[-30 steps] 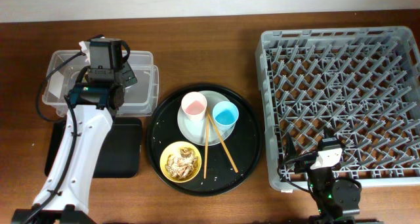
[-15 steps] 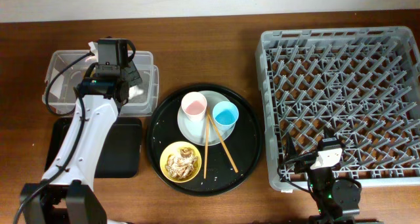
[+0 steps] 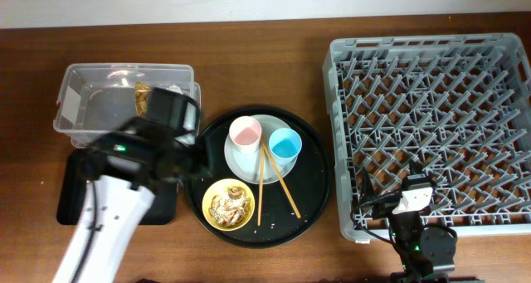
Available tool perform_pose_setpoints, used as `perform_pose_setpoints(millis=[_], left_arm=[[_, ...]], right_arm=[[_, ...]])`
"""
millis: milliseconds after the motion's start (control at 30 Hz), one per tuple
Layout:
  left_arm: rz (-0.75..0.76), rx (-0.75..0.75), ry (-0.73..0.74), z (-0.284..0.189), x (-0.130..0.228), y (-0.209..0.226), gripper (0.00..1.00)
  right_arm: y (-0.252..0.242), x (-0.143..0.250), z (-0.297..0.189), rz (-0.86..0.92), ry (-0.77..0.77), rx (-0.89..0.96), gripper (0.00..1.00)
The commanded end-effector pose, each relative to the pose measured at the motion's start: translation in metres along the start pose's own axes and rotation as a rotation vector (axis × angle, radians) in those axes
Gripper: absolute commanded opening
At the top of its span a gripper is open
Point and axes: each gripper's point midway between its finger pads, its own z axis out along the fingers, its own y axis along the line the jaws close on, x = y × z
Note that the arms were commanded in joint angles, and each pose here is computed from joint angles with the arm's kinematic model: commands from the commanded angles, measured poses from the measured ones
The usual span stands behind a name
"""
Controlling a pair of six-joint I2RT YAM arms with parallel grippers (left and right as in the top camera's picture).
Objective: Sort waste into correct bins and load items into the dishwasher rack
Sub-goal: 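Carry the tissue with the left gripper and release it into the clear bin, then grasp the rim of the yellow bowl with the left gripper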
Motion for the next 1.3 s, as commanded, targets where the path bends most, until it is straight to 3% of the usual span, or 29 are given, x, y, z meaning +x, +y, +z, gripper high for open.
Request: perform_pose_setpoints(millis=[0,100,200,733,1267], left_arm=[[0.125,0.009,0.199,0.015,0.064,-0.028,0.30],[0.168,-0.027,0.269,0.038,0.103,-0.036,0.30],[0.227,0.004,0.253,0.066,0.118,-0.048,0.30],[0.277,0.020,0.135,0.117,0.123,-0.048,0.30],[0.274,0.030,0.221,0.146,0.135,-0.055,0.30]], right_arm=[[-0.002,0.003,0.000,0.003,0.005,0.011,0.98],[-0.002,0.003,0.000,0.003,0.005,0.011,0.98],[-0.002,0.003,0.000,0.003,0.005,0.011,0.98],[-0.002,0.003,0.000,0.003,0.005,0.011,0.98],[-0.002,0.003,0.000,0.003,0.005,0.011,0.98]])
